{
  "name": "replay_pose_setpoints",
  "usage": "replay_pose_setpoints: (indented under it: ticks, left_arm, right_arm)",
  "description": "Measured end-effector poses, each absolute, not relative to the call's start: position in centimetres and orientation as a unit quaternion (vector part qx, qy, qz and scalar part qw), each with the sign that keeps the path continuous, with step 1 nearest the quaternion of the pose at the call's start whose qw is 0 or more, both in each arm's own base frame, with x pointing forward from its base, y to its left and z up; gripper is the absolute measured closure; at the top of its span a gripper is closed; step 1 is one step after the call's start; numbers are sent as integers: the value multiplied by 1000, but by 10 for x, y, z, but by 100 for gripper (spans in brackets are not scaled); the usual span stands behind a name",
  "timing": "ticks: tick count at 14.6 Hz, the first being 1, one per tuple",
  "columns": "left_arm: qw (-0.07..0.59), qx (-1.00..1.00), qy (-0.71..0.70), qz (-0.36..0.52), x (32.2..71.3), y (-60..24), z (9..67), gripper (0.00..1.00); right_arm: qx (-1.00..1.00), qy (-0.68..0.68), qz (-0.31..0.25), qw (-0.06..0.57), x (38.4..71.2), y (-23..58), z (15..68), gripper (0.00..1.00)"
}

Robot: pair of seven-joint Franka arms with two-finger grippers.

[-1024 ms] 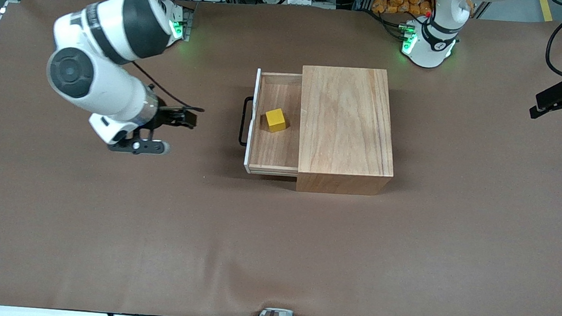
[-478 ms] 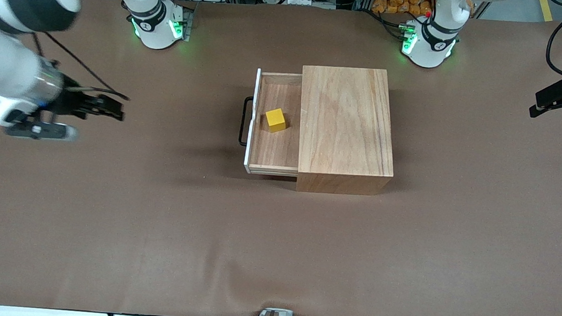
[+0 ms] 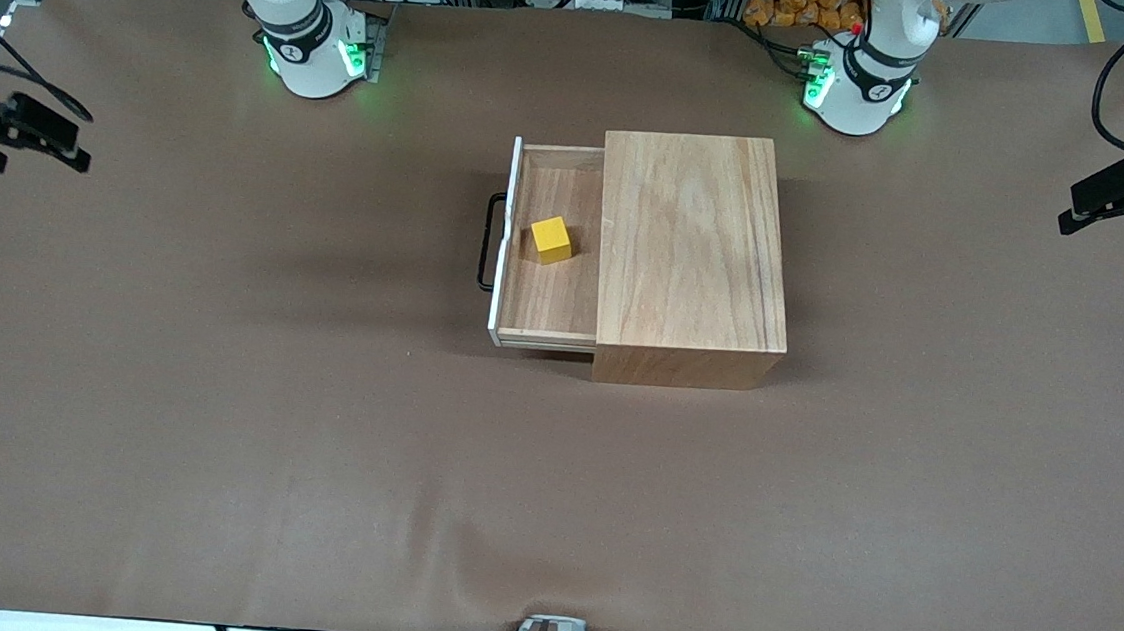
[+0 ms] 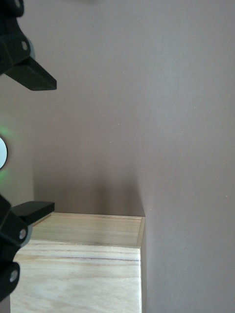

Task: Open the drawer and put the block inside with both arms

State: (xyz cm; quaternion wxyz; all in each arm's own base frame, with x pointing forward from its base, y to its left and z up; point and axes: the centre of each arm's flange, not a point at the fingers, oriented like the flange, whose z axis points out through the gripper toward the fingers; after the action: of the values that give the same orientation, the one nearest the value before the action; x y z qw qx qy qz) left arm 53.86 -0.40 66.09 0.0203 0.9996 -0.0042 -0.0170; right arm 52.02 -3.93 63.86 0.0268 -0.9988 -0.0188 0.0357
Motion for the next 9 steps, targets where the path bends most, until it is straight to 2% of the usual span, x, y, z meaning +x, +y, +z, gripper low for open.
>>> replay_pose_setpoints:
  ticks: [3, 9]
  left_arm:
    - [20, 1000, -4, -17, 539, -4, 661, 0]
    - [20, 1000, -4, -17, 539, -4, 660, 0]
  right_arm:
    - [-999, -17, 49, 16, 504, -42, 650, 0]
    - [-999, -1, 46, 18, 501, -58, 652, 0]
